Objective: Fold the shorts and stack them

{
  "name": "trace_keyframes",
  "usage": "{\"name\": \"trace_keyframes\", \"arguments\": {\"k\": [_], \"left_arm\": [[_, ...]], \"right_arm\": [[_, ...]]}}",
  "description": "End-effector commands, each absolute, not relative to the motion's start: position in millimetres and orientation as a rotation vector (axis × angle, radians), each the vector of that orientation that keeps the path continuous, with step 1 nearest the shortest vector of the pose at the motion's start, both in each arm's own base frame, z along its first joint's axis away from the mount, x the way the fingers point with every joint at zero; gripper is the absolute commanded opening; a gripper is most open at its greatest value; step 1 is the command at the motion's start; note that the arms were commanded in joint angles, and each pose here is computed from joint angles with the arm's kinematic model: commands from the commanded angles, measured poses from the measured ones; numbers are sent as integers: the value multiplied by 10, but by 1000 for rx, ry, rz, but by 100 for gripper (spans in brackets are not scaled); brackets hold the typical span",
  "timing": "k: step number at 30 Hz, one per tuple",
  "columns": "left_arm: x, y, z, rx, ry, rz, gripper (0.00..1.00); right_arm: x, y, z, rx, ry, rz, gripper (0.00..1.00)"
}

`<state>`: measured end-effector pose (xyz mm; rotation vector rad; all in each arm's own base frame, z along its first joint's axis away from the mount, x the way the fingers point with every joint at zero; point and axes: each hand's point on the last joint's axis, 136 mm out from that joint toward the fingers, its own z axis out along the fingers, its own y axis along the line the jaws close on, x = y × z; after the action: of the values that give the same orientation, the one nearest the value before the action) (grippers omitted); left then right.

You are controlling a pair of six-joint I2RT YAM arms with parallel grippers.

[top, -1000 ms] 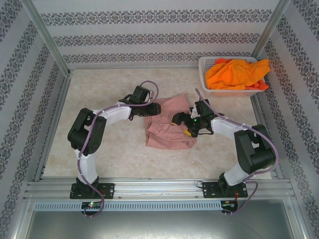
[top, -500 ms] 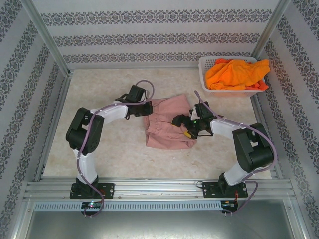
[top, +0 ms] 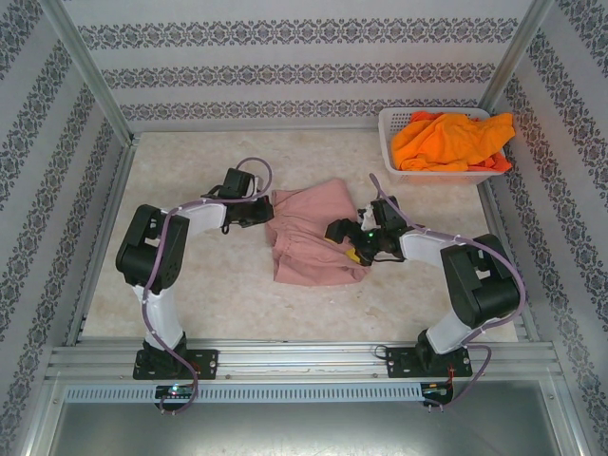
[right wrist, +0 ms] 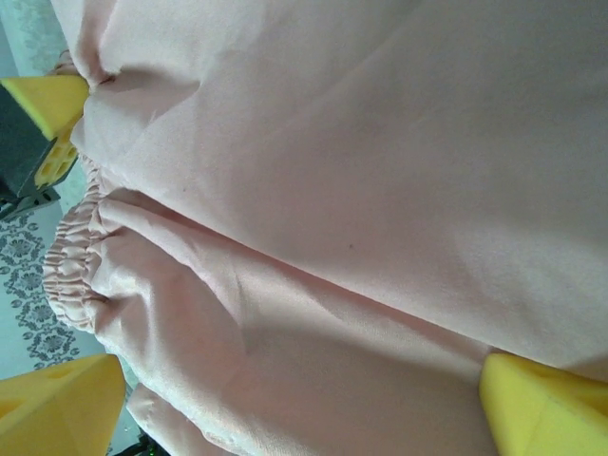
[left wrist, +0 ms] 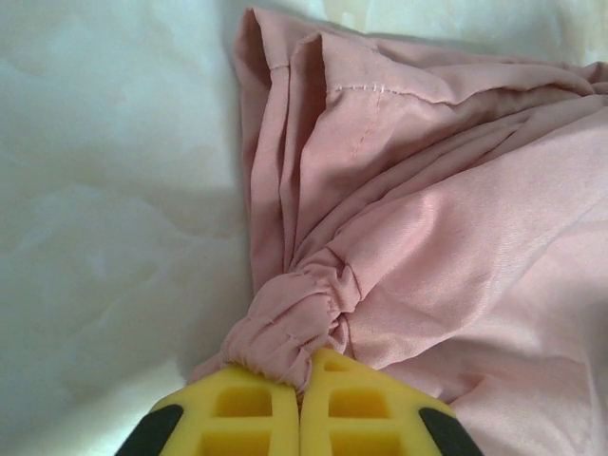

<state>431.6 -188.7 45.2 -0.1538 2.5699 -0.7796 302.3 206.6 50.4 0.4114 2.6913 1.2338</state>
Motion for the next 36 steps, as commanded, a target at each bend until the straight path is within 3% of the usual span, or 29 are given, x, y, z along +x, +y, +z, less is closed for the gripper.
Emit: {"name": "trace_keyframes", "arguments": {"k": [1,4,6,11,19,27,36], "left_arm": [[4382,-1760,424,-188,2545,-801,14],[4378,-1797,837,-135,2445,-850,38],[4302,-1814,1152,-109,2377,-886,49],[3864,-1768,1499,-102,2365,-911,58],[3359,-2018,1246,-123,2434,-1016,56],[3377,-2261,1028,-96,2486,-1037,49],[3299,-2317,785,-117,2544,-1048,30]], "right_arm": [[2750,2020,175,507,2839,1166,97],[2804,2089,331,471,2809,1206,98],[2858,2143,507,433,2776,1228,98],[3025,2243,1146,282,2667,1214,98],[3511,2351,1712,187,2560,1198,98],[4145,2455,1608,189,2562,1191,98],[4700,2538,1288,236,2579,1193,98]]}}
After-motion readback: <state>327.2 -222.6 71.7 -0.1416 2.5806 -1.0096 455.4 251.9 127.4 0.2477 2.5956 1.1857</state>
